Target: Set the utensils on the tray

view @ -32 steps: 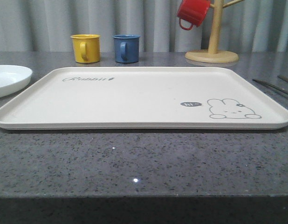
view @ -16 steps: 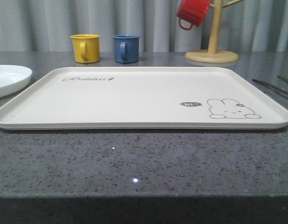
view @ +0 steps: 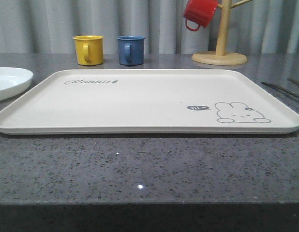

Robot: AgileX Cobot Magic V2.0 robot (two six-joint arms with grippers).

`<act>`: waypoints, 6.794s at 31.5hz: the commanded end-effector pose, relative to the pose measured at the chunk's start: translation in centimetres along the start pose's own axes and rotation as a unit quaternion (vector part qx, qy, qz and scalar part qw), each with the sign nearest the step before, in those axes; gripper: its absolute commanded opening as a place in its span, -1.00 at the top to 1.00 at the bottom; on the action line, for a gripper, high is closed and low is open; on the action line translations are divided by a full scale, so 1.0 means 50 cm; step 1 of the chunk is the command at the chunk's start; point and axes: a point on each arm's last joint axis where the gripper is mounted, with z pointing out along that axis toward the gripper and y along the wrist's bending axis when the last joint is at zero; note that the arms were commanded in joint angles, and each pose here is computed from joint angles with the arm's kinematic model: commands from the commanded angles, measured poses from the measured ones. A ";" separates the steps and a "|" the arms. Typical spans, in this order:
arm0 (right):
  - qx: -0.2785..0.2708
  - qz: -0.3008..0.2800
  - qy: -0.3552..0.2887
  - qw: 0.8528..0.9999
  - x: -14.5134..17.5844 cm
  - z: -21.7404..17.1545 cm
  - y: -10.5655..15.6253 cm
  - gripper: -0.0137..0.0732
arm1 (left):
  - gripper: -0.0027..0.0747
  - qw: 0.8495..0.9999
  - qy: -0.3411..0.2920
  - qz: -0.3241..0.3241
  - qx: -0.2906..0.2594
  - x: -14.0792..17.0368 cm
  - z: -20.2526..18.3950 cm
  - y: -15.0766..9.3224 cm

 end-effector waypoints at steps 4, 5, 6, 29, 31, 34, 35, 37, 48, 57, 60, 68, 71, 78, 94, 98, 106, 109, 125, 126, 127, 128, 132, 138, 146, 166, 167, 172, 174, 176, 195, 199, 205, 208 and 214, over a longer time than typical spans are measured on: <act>0.006 -0.009 -0.043 0.999 -0.030 -0.005 -0.002 -0.44 | -0.48 0.998 -0.024 -0.059 0.026 -0.072 0.044 0.074; 0.006 -0.009 -0.043 0.999 -0.030 -0.005 -0.002 -0.44 | -0.48 0.997 -0.012 -0.070 0.022 -0.075 0.060 0.091; 0.006 -0.009 -0.043 0.999 -0.030 -0.005 -0.002 -0.44 | -0.48 0.997 -0.005 -0.080 0.017 -0.081 0.074 0.109; 0.006 -0.009 -0.042 0.999 -0.029 -0.005 -0.002 -0.44 | 0.99 0.988 0.081 -0.127 0.044 -0.115 0.283 0.189; 0.006 -0.009 -0.042 0.999 -0.029 -0.005 -0.002 -0.44 | 0.98 0.988 0.076 -0.125 0.042 -0.118 0.275 0.188; 0.006 -0.009 -0.042 0.999 -0.029 -0.005 -0.002 -0.44 | 0.98 0.991 0.053 -0.118 0.040 -0.131 0.237 0.178; 0.006 -0.009 -0.042 0.999 -0.029 -0.005 -0.002 -0.44 | 0.98 0.992 0.040 -0.110 0.039 -0.138 0.221 0.172; 0.006 -0.009 -0.042 0.999 -0.029 -0.005 -0.002 -0.44 | 0.98 0.995 0.010 -0.083 0.053 -0.158 0.181 0.144; 0.006 -0.009 -0.042 0.999 -0.029 -0.005 -0.002 -0.44 | 0.98 0.973 -0.002 0.068 0.220 -0.202 0.160 -0.107; 0.006 -0.009 -0.042 0.999 -0.029 -0.005 -0.002 -0.44 | 0.94 0.964 0.062 0.072 0.249 -0.182 0.265 -0.164; 0.006 -0.009 -0.042 0.999 -0.029 -0.005 -0.002 -0.44 | 0.50 0.964 0.066 0.071 0.249 -0.180 0.274 -0.164; 0.006 -0.009 -0.042 0.999 -0.029 -0.005 -0.002 -0.44 | 0.11 0.969 0.033 0.097 0.224 -0.233 0.158 -0.153; 0.006 -0.009 -0.042 0.999 -0.029 -0.005 -0.002 -0.44 | 0.23 0.966 -0.036 0.124 0.225 -0.236 0.042 -0.182; 0.006 -0.009 -0.042 0.999 -0.029 -0.005 -0.002 -0.44 | 0.29 0.959 -0.068 0.245 0.128 -0.156 -0.119 -0.255; -0.012 -0.001 0.075 0.997 -0.051 0.055 0.008 -0.17 | 0.29 0.949 -0.091 0.238 0.188 0.093 -0.136 -0.212; -0.030 -0.016 0.172 0.984 -0.079 0.125 0.026 -0.03 | 0.29 0.949 -0.088 0.238 0.187 0.096 -0.137 -0.210; -0.034 -0.024 0.324 0.945 -0.098 0.305 0.052 -0.03 | 0.29 0.949 -0.085 0.239 0.187 0.095 -0.134 -0.212; -0.032 -0.025 0.348 0.937 -0.099 0.363 0.057 -0.03 | 0.29 0.949 -0.085 0.239 0.187 0.095 -0.134 -0.212; -0.031 -0.025 0.395 0.918 -0.077 0.492 0.068 -0.02 | 0.29 0.949 -0.086 0.239 0.187 0.095 -0.134 -0.212; -0.031 -0.025 0.397 0.917 -0.074 0.495 0.068 -0.02 | 0.29 0.949 -0.086 0.239 0.187 0.095 -0.134 -0.212; -0.031 -0.025 0.399 0.916 -0.071 0.497 0.068 -0.02 | 0.29 0.949 -0.086 0.239 0.187 0.095 -0.134 -0.212; -0.030 -0.025 0.400 0.915 -0.070 0.499 0.068 -0.02 | 0.29 0.949 -0.086 0.239 0.187 0.095 -0.134 -0.212; -0.030 -0.025 0.404 0.914 -0.065 0.504 0.068 -0.02 | 0.29 0.949 -0.086 0.239 0.187 0.095 -0.134 -0.212; -0.030 -0.025 0.407 0.912 -0.060 0.510 0.069 0.00 | 0.29 0.949 -0.086 0.239 0.187 0.095 -0.134 -0.212; -0.030 -0.025 0.410 0.911 -0.060 0.510 0.068 0.45 | 0.29 0.949 -0.086 0.239 0.187 0.095 -0.134 -0.212; -0.104 -0.038 0.407 0.907 -0.155 0.416 0.158 0.68 | 0.29 0.949 -0.086 0.239 0.187 0.095 -0.134 -0.212; -0.112 -0.039 0.404 0.907 -0.160 0.412 0.167 0.68 | 0.29 0.949 -0.086 0.239 0.187 0.095 -0.134 -0.212; -0.156 -0.052 0.379 0.911 -0.175 0.399 0.233 0.68 | 0.29 0.949 -0.086 0.239 0.187 0.095 -0.134 -0.212; -0.165 -0.044 0.375 0.911 -0.175 0.399 0.254 0.68 | 0.29 0.949 -0.086 0.239 0.187 0.095 -0.134 -0.212; -0.169 -0.032 0.374 0.911 -0.172 0.402 0.274 0.68 | 0.29 0.949 -0.086 0.239 0.187 0.095 -0.134 -0.212; -0.135 0.090 0.407 0.899 -0.096 0.478 0.377 0.67 | 0.29 0.949 -0.086 0.239 0.187 0.095 -0.134 -0.212; -0.135 0.100 0.404 0.899 -0.088 0.487 0.389 0.67 | 0.29 0.949 -0.086 0.239 0.187 0.095 -0.134 -0.212; -0.127 0.114 0.407 0.897 -0.080 0.496 0.392 0.55 | 0.29 0.949 -0.086 0.239 0.187 0.095 -0.134 -0.212; -0.126 0.120 0.405 0.897 -0.078 0.501 0.393 0.41 | 0.29 0.949 -0.086 0.239 0.187 0.095 -0.134 -0.212; -0.129 0.123 0.396 0.901 -0.082 0.503 0.394 0.13 | 0.29 0.949 -0.086 0.239 0.187 0.095 -0.134 -0.212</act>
